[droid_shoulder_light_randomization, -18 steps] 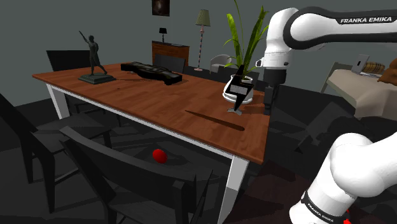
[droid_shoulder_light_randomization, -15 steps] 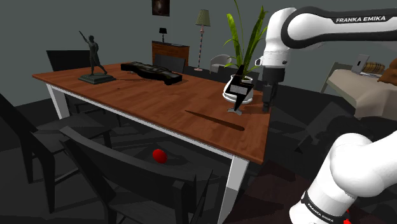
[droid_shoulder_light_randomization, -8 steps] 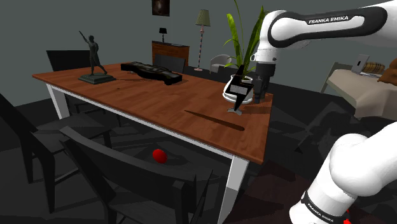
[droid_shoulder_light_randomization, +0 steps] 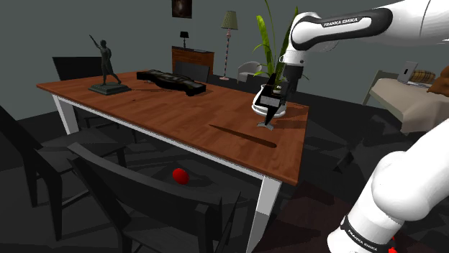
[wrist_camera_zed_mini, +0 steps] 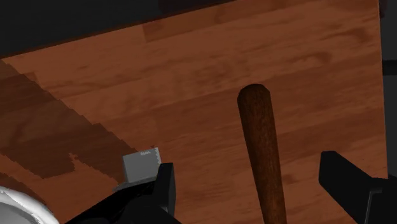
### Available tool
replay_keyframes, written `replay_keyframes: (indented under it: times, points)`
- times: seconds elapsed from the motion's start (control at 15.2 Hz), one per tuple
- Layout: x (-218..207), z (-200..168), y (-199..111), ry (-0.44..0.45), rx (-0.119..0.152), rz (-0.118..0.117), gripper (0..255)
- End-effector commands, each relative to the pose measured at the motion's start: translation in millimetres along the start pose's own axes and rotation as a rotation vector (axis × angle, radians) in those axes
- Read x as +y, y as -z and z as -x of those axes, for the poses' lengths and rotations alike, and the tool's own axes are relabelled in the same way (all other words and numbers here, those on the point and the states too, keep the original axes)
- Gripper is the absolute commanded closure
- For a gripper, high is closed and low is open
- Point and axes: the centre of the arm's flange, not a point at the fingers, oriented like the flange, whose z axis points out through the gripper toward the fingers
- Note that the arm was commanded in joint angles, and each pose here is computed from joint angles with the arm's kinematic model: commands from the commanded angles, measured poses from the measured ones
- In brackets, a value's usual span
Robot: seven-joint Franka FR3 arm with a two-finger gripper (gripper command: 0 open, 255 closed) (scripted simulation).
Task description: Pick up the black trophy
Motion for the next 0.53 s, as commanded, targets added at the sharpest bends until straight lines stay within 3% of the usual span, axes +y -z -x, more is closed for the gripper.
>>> replay_keyframes:
  times: [0.0,0.46]
  points:
    - [18.4,-11.9,7.8,-0.006,0.015,0.009,0]
    - [89.0,-53.7,27.7,-0.027,0.068,0.037,0]
